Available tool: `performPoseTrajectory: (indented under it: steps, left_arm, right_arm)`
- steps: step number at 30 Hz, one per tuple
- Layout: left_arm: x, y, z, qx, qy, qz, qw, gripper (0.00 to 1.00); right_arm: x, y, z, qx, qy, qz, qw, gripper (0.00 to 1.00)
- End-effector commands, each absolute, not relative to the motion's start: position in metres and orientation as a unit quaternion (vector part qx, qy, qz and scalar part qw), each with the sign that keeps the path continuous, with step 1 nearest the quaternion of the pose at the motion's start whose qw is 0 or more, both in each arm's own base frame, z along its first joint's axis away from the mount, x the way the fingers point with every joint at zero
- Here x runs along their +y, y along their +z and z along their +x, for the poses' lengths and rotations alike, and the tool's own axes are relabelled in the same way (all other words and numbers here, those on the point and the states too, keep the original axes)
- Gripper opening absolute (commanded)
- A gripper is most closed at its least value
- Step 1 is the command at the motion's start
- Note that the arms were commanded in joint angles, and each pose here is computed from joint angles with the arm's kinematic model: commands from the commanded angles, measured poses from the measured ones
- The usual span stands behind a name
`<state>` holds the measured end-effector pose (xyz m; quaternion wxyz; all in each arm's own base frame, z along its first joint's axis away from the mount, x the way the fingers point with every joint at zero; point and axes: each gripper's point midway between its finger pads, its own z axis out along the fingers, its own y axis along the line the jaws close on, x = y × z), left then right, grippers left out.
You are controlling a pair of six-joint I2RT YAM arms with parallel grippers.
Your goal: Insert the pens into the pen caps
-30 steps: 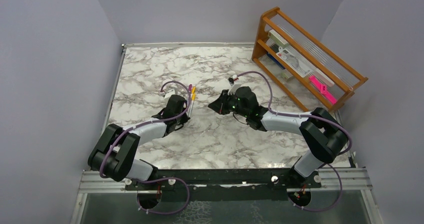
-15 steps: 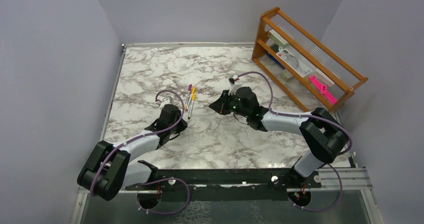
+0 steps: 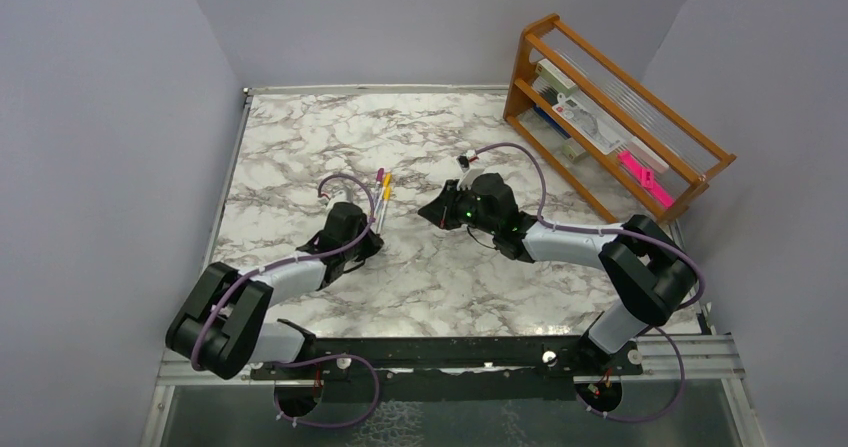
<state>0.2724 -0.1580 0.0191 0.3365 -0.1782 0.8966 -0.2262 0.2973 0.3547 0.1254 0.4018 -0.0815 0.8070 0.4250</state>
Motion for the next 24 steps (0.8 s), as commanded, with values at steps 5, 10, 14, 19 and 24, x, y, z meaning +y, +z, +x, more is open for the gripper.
performPoseTrajectory:
  steps: [5,10,14,19,24]
  left_arm:
    - [-0.142,-0.008,0.269,0.918,-0.165,-0.181,0.312,0.00]
    - [-0.147,-0.011,0.278,0.918,-0.169,-0.175,0.313,0.00]
    - [-0.152,-0.008,0.281,0.918,-0.178,-0.167,0.312,0.00]
    - [-0.163,0.017,0.282,0.906,-0.219,-0.139,0.334,0.00]
    - [-0.187,0.084,0.290,0.867,-0.297,-0.073,0.394,0.14]
  right_arm:
    - [0.347,0.122,0.299,0.812,0.412,-0.077,0.406,0.01]
    - [0.347,0.119,0.297,0.813,0.413,-0.077,0.403,0.01]
    - [0.345,0.117,0.296,0.815,0.409,-0.076,0.402,0.01]
    - [0.343,0.116,0.296,0.816,0.406,-0.074,0.404,0.01]
    - [0.338,0.116,0.297,0.815,0.390,-0.091,0.419,0.01]
